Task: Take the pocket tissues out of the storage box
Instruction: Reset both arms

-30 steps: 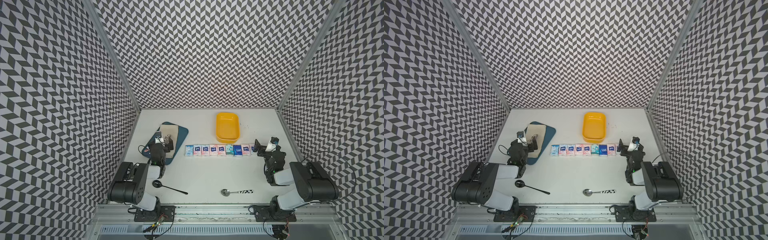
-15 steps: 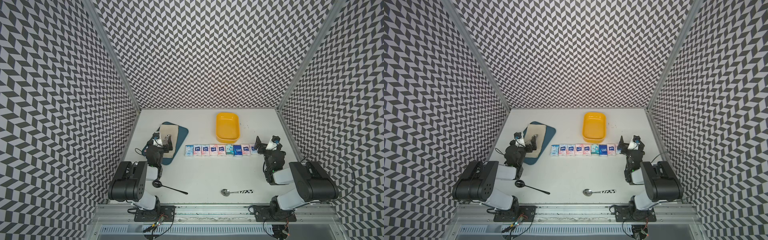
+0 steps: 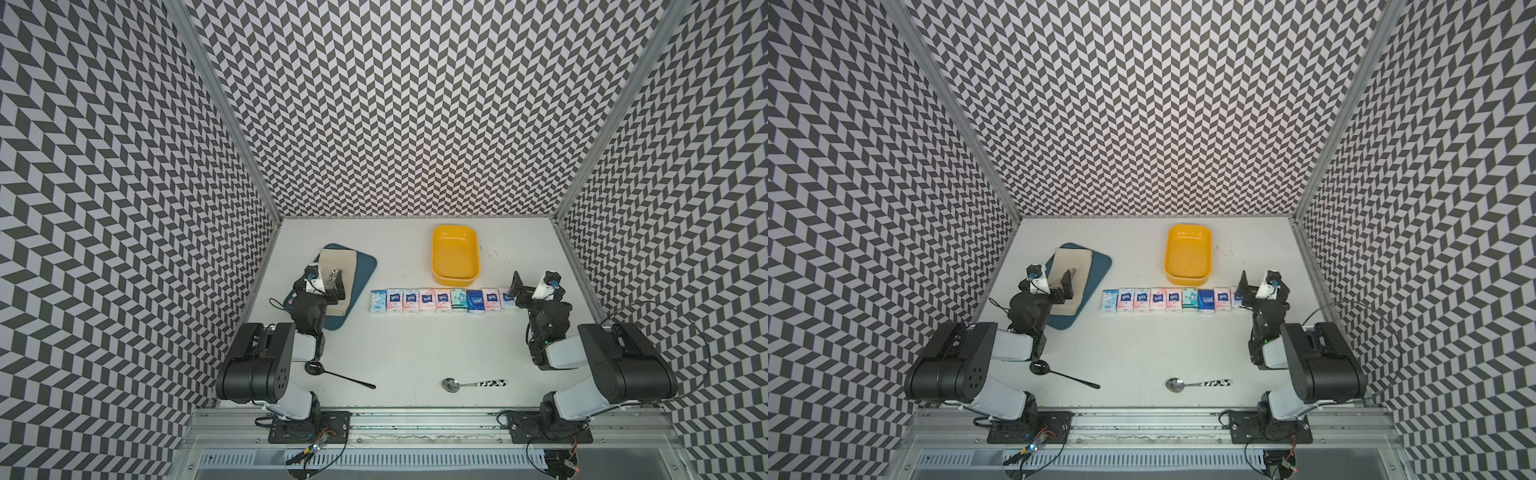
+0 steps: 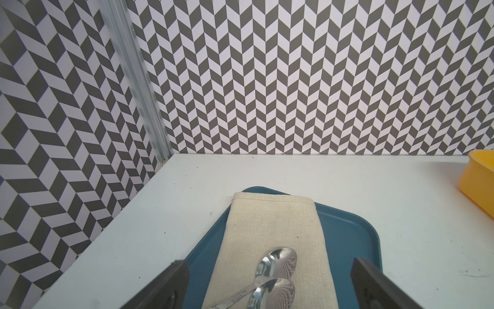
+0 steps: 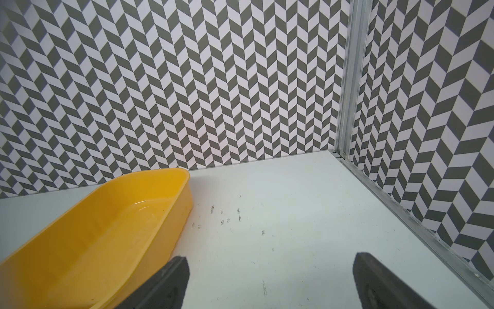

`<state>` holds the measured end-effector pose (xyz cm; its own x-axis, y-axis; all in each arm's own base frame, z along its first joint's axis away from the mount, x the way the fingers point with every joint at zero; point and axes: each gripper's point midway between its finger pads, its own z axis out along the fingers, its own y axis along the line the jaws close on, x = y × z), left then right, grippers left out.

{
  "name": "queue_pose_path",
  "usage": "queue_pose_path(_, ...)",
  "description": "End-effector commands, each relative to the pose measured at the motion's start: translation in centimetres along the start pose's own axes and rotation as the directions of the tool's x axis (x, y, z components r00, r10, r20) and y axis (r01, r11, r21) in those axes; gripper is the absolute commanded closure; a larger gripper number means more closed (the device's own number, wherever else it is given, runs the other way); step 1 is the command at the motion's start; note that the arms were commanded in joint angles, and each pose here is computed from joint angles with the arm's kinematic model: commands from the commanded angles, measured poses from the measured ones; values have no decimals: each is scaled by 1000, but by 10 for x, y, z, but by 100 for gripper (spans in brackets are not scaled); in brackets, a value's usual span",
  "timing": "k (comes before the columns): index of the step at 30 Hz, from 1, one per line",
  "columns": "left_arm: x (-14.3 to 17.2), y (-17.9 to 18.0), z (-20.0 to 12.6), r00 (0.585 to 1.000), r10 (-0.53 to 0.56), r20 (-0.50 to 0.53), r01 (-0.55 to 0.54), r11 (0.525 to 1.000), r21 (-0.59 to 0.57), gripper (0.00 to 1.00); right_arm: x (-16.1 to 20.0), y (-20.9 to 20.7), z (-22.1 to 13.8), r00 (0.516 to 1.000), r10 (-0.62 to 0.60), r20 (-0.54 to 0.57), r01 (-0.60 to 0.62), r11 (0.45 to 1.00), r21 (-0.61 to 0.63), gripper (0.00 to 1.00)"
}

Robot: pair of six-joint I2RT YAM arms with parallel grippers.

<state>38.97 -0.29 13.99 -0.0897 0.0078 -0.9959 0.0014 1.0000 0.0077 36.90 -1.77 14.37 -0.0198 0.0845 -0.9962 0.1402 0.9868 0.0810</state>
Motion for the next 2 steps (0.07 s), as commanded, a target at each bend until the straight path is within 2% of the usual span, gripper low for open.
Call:
queue_pose_path(1, -2, -2, -1, 1000, 5, 15, -5, 1000, 10, 1, -11, 1, -1, 999, 2, 50, -3, 1000, 5, 1)
queue_pose_path(2, -2, -2, -1, 1000, 5, 12, -5, 1000, 11, 1, -11, 1, -1, 999, 1, 50, -1, 1000, 5, 0)
